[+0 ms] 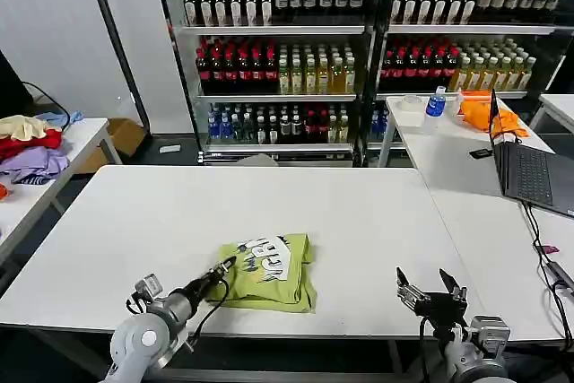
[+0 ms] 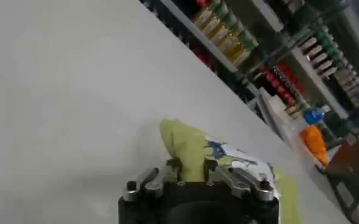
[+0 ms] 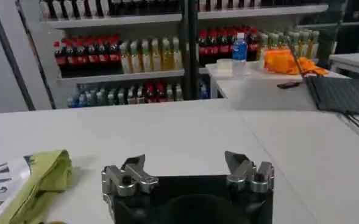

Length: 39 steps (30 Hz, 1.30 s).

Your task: Fold and organize the clothes.

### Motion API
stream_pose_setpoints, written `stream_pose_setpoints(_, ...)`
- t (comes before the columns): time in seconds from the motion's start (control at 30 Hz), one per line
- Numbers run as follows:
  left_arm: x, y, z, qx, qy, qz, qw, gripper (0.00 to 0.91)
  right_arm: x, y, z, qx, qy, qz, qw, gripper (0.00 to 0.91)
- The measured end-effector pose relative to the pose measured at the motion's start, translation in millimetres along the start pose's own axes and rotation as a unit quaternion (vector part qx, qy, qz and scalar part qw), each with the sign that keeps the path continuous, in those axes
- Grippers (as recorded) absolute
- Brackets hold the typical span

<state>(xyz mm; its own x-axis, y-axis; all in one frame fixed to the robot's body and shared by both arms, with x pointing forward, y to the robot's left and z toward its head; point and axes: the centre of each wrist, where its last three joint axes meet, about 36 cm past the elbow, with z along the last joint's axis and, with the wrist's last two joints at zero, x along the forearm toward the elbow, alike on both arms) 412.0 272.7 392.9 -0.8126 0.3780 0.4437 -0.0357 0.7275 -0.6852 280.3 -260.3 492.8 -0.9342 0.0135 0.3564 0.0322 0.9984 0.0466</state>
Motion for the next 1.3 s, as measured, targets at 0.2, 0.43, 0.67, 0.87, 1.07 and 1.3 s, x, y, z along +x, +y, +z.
stream_pose_setpoints(0.2,9,-1,-11,0.022,-0.017,0.016,0.999,0.02,3,-2,-1,0.0,0.0,0.002,1.0,0.907)
stream_pose_setpoints(0.43,28,9,-35,0.034,-0.038,0.016,0.999,0.02,1,-6,-4,-0.001,-0.004,0.004,1.0,0.907)
stream_pose_setpoints(0.67,72,42,-106,-0.022,-0.085,-0.033,0.996,0.02,-4,-10,-7,-0.007,-0.008,0.002,1.0,0.907)
stream_pose_setpoints(0.87,122,47,-191,-0.138,-0.132,-0.085,0.978,0.02,-9,-10,-10,-0.015,-0.014,-0.003,1.0,0.907)
stream_pose_setpoints(1.07,136,25,-209,-0.256,-0.129,-0.116,0.951,0.02,-10,-11,-12,-0.02,-0.019,-0.004,1.0,0.907)
stream_pose_setpoints(1.3,100,27,-146,-0.351,-0.077,-0.141,0.922,0.02,-7,-15,-13,-0.017,-0.019,0.002,1.0,0.907)
